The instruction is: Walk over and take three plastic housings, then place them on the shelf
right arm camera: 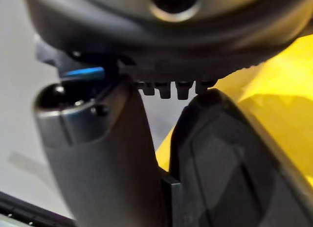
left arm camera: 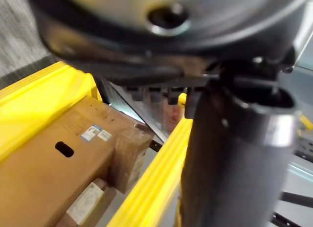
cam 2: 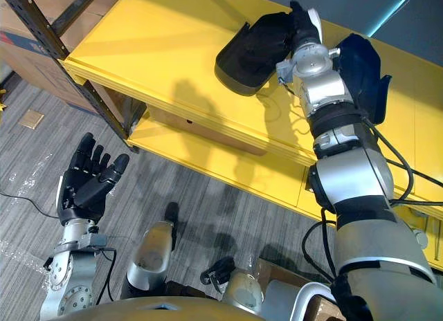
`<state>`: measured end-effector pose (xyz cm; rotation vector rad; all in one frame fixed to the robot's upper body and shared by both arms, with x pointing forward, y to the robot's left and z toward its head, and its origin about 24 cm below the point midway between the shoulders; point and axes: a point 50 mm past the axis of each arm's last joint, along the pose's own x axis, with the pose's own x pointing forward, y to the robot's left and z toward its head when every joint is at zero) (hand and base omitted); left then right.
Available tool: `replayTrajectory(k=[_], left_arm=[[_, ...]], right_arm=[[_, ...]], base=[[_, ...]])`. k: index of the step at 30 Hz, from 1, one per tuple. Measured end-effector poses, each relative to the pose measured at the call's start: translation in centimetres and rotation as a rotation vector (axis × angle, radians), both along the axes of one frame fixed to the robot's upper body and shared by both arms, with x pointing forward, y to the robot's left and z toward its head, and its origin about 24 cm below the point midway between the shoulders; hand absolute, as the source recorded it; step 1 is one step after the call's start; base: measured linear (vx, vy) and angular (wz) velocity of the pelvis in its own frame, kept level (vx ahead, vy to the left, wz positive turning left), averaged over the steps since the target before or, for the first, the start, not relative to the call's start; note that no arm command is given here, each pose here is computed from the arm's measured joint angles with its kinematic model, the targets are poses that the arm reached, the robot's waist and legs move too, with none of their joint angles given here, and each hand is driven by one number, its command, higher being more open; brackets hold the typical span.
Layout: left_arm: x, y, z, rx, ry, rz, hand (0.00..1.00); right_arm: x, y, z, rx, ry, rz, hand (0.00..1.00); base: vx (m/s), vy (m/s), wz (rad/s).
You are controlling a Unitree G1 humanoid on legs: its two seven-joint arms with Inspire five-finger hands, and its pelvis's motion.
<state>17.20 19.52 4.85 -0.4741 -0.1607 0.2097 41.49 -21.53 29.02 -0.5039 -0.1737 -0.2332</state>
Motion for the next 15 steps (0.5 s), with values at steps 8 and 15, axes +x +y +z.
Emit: replayTrajectory(k=[8, 15], left_arm=[[0.0, 0.0, 0.1, 0.002, -0.014, 0.002, 1.00], [-0.1, -0.1, 0.1, 0.005, -0.017, -0.009, 1.00]], right_arm=[[-1.0, 0.8, 3.7, -0.222, -0.158, -0.006, 1.00], [-1.1, -0.4, 2.9, -0.237, -0.014, -0.125, 1.00]], base=[[0.00, 0.000, 0.00], [0.00, 0.000, 0.00]])
